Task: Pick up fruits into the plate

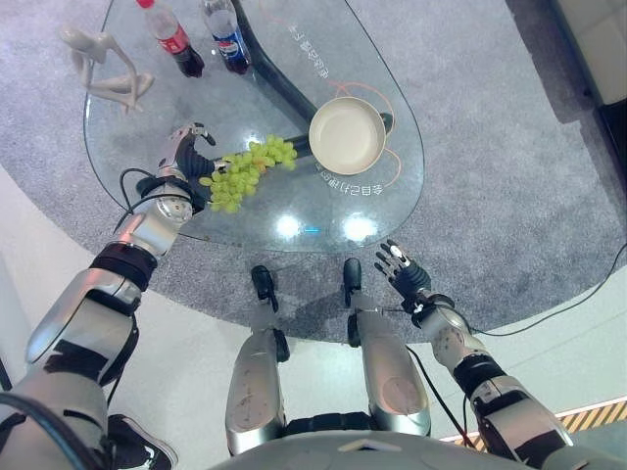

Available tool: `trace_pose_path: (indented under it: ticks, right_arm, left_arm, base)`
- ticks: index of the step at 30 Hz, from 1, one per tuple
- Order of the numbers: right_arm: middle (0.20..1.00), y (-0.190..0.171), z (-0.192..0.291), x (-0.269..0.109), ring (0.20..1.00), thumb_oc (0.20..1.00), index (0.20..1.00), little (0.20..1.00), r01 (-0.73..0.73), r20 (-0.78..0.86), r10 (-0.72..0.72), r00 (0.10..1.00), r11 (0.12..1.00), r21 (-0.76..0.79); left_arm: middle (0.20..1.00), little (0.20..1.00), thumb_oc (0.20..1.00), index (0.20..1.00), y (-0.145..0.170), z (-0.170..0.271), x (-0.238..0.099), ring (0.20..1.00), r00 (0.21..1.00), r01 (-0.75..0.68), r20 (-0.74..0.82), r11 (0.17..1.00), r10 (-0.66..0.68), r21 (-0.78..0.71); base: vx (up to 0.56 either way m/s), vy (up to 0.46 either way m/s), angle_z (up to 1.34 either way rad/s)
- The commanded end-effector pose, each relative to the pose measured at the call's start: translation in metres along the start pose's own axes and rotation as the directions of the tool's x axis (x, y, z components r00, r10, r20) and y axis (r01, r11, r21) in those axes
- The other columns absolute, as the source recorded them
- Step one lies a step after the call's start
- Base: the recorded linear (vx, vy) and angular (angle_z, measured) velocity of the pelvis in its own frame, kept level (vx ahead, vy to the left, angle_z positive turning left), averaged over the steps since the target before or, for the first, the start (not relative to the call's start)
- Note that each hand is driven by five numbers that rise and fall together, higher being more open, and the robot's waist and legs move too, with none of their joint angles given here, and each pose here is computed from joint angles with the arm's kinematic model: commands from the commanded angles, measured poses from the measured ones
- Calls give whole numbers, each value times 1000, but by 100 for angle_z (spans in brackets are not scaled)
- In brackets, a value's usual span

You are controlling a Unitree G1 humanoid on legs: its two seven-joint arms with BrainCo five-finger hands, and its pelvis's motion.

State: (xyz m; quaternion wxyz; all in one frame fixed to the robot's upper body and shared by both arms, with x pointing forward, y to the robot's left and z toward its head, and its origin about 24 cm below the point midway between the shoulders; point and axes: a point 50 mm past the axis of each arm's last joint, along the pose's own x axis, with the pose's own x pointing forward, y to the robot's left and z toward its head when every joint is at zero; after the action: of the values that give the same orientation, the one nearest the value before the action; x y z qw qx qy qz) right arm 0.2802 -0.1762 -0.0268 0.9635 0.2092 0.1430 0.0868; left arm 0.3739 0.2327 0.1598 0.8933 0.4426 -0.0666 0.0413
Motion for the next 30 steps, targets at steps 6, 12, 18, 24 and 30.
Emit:
trace_pose_path:
  ticks: [6,12,18,24,30]
  right_arm:
    - [1000,12,73,-12,1000,1000,1000,1000,-114,172,215,961,879,-463]
    - [1000,4,110,-13,1000,1000,1000,1000,-129,140,232,963,845,-519]
    - [1000,-10,81,-24,1000,1000,1000,1000,-149,34,185,982,875,-460]
    - [1000,-29,35,-46,1000,1000,1000,1000,-133,-104,100,990,914,-384]
    - [1000,-18,64,-19,1000,1000,1000,1000,-90,-16,91,996,919,-383]
  left_arm:
    - [200,200,200,200,-3,9,-30,200,951,291,172,931,-256,-220]
    - [200,200,200,200,-5,1,-42,200,914,401,154,894,-375,-200]
    - [1000,1000,1000,1000,-25,-35,-62,1000,920,385,5,899,-392,-210]
    - [1000,1000,1000,1000,-43,-82,-88,1000,937,241,-271,969,-220,48]
    - [1000,1000,1000,1000,-17,-80,-49,1000,941,0,-333,983,63,186]
  base:
    - [161,-26,9]
    - [288,-29,12]
    - [318,-26,1]
    - [169,7,3]
    - [-474,64,0]
